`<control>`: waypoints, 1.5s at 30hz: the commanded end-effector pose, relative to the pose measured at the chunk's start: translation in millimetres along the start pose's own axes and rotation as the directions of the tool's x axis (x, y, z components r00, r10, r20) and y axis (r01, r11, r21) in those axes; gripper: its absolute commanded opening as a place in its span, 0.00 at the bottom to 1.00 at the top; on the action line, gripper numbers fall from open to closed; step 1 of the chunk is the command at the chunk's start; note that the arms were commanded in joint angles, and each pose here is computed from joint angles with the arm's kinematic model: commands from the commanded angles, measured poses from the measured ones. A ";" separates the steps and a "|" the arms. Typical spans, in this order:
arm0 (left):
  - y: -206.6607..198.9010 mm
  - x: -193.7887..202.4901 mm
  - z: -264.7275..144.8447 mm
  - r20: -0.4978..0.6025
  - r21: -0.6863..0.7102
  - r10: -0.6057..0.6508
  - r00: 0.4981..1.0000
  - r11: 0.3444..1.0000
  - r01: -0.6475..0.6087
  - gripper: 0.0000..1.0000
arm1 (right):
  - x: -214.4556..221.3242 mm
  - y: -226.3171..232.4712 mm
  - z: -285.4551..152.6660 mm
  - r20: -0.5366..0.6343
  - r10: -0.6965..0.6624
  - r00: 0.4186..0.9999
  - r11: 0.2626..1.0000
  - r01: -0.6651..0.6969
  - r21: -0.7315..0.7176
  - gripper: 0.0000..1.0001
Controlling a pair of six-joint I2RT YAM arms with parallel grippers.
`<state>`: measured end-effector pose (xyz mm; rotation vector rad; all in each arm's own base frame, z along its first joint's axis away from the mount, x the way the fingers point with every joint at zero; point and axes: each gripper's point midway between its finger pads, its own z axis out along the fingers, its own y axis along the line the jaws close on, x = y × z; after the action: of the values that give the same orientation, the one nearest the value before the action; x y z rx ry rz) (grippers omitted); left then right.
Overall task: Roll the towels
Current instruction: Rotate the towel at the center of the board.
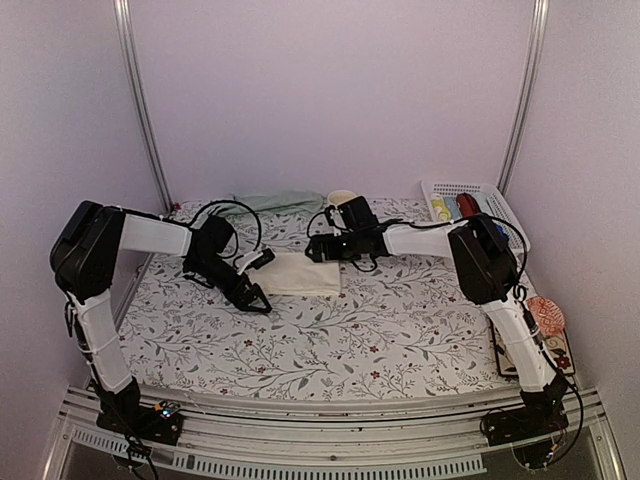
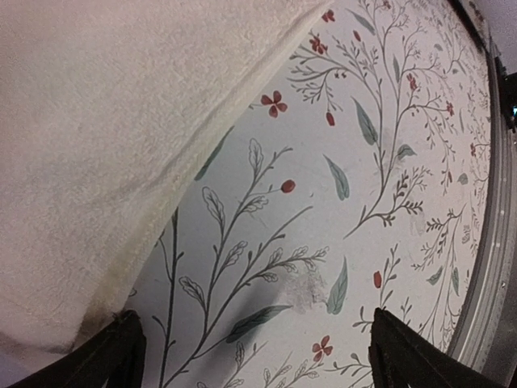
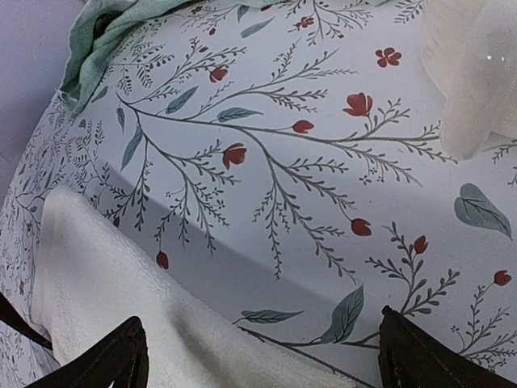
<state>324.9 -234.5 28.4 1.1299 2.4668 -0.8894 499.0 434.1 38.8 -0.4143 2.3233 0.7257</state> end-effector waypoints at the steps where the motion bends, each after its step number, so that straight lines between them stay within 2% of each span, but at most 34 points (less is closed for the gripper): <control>1: 5.3 9.8 6.9 -0.047 -0.018 0.000 0.999 1.000 -0.001 0.97 | -7.7 9.7 2.3 0.019 -0.026 0.999 0.998 0.027 -0.056 0.99; 7: 42.0 2.1 -5.8 -0.009 -0.144 -0.047 0.999 0.989 0.046 0.97 | 18.8 27.5 -11.2 -0.064 -0.039 0.997 0.983 0.026 -0.184 0.99; 10: 57.2 -6.3 -14.9 0.023 -0.182 -0.048 0.999 0.982 0.051 0.97 | 28.7 30.2 -27.5 -0.072 -0.028 0.997 0.980 0.013 -0.199 0.99; 13: 70.8 -0.3 -4.4 0.006 -0.177 -0.075 0.997 0.981 0.075 0.97 | 30.7 38.3 -52.1 -0.056 -0.029 0.998 0.978 0.016 -0.210 0.99; 22: 100.9 -39.8 -2.9 0.053 -0.228 -0.008 0.999 0.973 0.020 0.97 | 85.2 93.3 -88.8 -0.105 -0.117 0.988 0.949 0.080 -0.305 0.99; 26: 119.6 -63.8 -13.3 0.081 -0.293 0.034 0.996 0.956 -0.009 0.97 | 108.3 122.7 -96.7 -0.123 -0.165 0.978 0.927 0.111 -0.359 0.99; 32: 143.6 -73.2 -50.0 0.131 -0.381 0.036 0.991 0.924 0.017 0.97 | 125.9 148.3 -113.5 -0.142 -0.180 0.973 0.916 0.113 -0.385 0.99; 36: 127.2 -80.2 -71.8 0.168 -0.373 0.107 0.980 0.927 -0.038 0.97 | 114.0 149.7 -129.9 -0.095 -0.191 0.977 0.932 0.150 -0.329 0.99; 40: 78.4 -90.3 -85.0 0.239 -0.246 0.176 0.955 0.962 -0.116 0.96 | 84.3 160.6 -145.5 -0.004 -0.198 0.980 0.924 0.185 -0.336 0.99; 45: 31.5 -80.9 -82.9 0.280 -0.126 0.252 0.926 0.966 -0.225 0.88 | 73.6 172.3 -122.3 -0.014 -0.198 0.980 0.903 0.177 -0.391 0.99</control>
<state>440.2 -188.1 104.7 1.0104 2.1923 -0.6199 289.1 474.9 127.2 -0.8232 2.1829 1.0573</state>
